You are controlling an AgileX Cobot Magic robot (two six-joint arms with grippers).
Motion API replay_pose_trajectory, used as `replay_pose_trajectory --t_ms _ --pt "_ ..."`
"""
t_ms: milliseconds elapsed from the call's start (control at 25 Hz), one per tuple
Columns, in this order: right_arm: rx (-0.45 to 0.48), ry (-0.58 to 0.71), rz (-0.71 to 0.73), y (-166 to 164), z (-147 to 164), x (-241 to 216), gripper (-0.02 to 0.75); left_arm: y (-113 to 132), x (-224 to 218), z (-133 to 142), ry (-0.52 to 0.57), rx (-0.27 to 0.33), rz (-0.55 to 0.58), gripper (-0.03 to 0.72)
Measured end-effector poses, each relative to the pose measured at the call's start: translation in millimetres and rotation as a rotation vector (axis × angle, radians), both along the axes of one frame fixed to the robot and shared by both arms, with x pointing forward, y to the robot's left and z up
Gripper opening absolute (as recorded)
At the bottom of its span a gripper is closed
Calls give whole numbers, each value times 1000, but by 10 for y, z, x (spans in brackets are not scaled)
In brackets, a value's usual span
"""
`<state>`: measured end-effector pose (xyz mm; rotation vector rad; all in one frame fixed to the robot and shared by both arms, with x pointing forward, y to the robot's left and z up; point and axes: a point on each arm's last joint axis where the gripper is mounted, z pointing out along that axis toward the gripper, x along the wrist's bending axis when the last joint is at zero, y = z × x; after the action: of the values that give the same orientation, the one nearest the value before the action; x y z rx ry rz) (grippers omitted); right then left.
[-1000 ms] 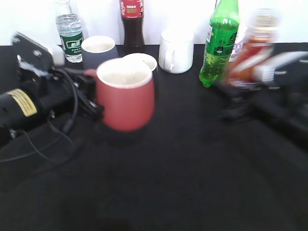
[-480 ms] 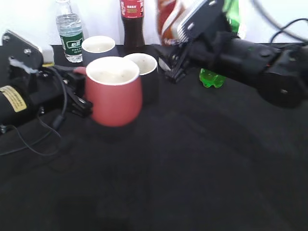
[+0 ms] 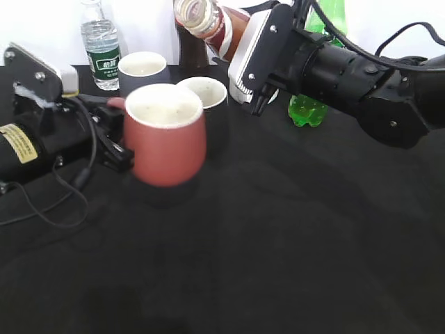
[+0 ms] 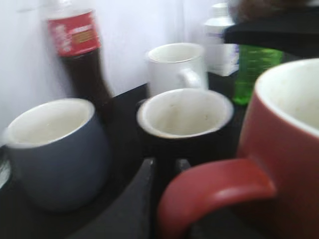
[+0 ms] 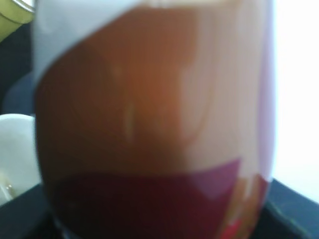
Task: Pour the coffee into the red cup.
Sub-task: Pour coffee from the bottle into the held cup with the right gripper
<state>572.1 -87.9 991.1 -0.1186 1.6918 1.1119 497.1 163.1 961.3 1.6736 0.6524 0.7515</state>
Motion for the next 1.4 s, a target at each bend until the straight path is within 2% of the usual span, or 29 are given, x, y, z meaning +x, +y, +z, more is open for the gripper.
replay_pose_trajectory --t_ms 80,200,320,440,720,920,1400 --pt "-19 -24 9 5 2 -6 533 -15 -11 9 -15 3 -22 74" --pt "-99 -98 41 25 -5 -27 533 -29 -16 44 -47 -20 -37 74" --pt "-175 -183 45 26 -2 -29 533 -29 -16 46 -48 -22 -38 74" --pt "-213 -248 49 30 13 -33 533 -26 -15 35 -39 -13 -35 74" --pt "-311 -358 -17 -9 31 9 533 -29 -19 25 -33 -2 -42 74" --pt "-355 -401 -37 -20 36 20 533 -30 -20 24 -34 -2 -43 74" --pt "-374 -419 -72 -42 44 41 533 -31 -21 23 -35 2 -44 74"
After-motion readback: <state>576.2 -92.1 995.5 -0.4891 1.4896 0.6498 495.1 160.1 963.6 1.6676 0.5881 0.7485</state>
